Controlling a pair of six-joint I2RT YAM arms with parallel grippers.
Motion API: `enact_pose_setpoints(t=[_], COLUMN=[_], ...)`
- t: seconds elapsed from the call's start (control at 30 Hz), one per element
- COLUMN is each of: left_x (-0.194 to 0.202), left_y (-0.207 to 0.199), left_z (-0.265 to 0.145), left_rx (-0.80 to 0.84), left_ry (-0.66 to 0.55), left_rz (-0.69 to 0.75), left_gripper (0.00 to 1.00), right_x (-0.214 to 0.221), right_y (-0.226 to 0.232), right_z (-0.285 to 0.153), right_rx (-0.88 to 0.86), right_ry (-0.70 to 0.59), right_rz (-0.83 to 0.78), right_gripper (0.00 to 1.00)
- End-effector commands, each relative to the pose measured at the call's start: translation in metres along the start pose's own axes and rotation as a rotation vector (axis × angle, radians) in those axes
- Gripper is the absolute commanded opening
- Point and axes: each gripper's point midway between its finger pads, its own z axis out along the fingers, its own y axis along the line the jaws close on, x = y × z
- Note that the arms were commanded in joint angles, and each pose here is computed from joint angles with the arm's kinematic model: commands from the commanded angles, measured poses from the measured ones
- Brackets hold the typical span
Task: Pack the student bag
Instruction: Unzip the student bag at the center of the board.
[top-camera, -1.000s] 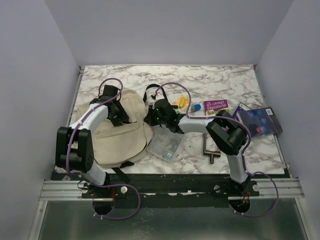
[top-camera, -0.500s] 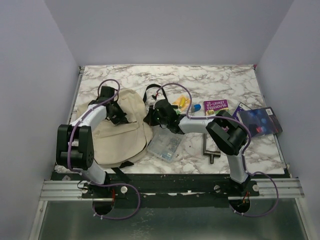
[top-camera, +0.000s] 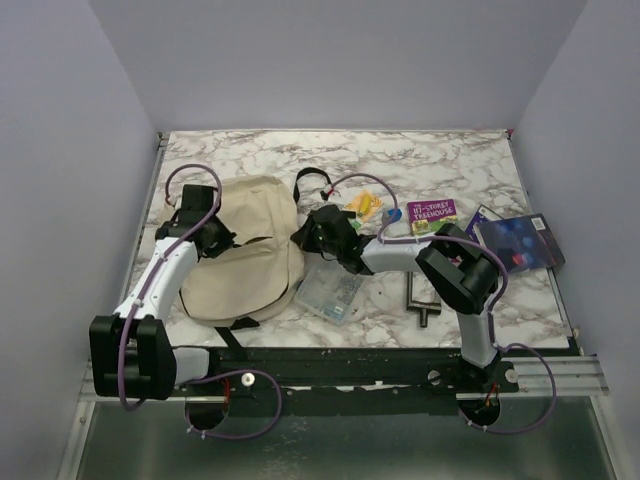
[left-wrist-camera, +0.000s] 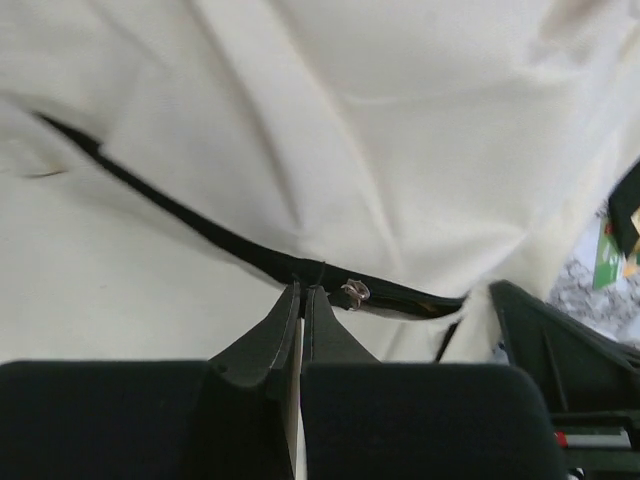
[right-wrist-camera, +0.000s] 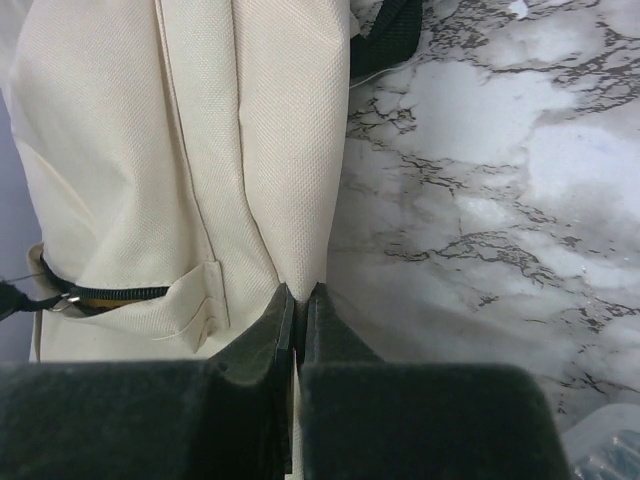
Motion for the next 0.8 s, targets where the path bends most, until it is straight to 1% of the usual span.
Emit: enact_pose_setpoints(t=[0.0,0.07,0.13,0.27,0.37,0.43,0.47,0.53,0.6,0.63,0.67,0.7,0.77], left_x=[-0.017,-0.028,-0.038,-0.055,-0.057,-0.058,-0.059,-0.06,-0.057,-0.054,-0.053,-0.052,-0.05], left_y=[0.062,0.086,0.1,0.134,0.146,0.138,0.13,0.112,0.097,0.091,0.084,0.079,0.071], left_z=[-0.018,-0.027,-0.04,-0.067,-0.073,-0.07,-0.067,-0.057,-0.049,-0.045,-0.042,-0.04,-0.036], left_rx=[-0.234,-0.298,-0.33,-0.473,-0.516,-0.463,-0.42,-0.323,-0.249,-0.214,-0.18,-0.156,-0.112], left_ry=[-0.148,-0.222,-0.279,-0.426,-0.465,-0.455,-0.445,-0.409,-0.366,-0.339,-0.324,-0.312,-0.294], left_rz=[-0.095,-0.152,-0.189,-0.236,-0.262,-0.26,-0.226,-0.17,-0.132,-0.119,-0.113,-0.111,-0.103], left_gripper=[0.0,0.0,0.0,0.0,0.0,0.0,0.0,0.0,0.0,0.0,0.0,0.0,0.0], right_x=[-0.039,-0.04,-0.042,-0.048,-0.056,-0.059,-0.061,-0.059,-0.048,-0.044,-0.045,-0.047,-0.062], right_y=[-0.014,-0.02,-0.027,-0.037,-0.04,-0.042,-0.041,-0.019,0.008,0.016,0.021,0.022,0.026], right_z=[-0.005,-0.003,-0.002,0.002,0.002,0.003,0.003,0.006,0.009,0.008,0.004,0.0,-0.011], right_rx=[0.077,0.086,0.107,0.114,0.126,0.139,0.139,0.043,-0.087,-0.112,-0.12,-0.113,-0.106], right_ry=[-0.16,-0.167,-0.174,-0.162,-0.173,-0.172,-0.167,-0.108,0.014,0.057,0.062,0.051,-0.006], right_rz=[0.108,0.114,0.11,0.11,0.086,0.045,0.015,-0.105,-0.264,-0.31,-0.362,-0.406,-0.473], right_gripper=[0.01,0.01,0.0,0.01,0.01,0.01,0.01,0.01,0.01,0.08,0.17,0.3,0.5])
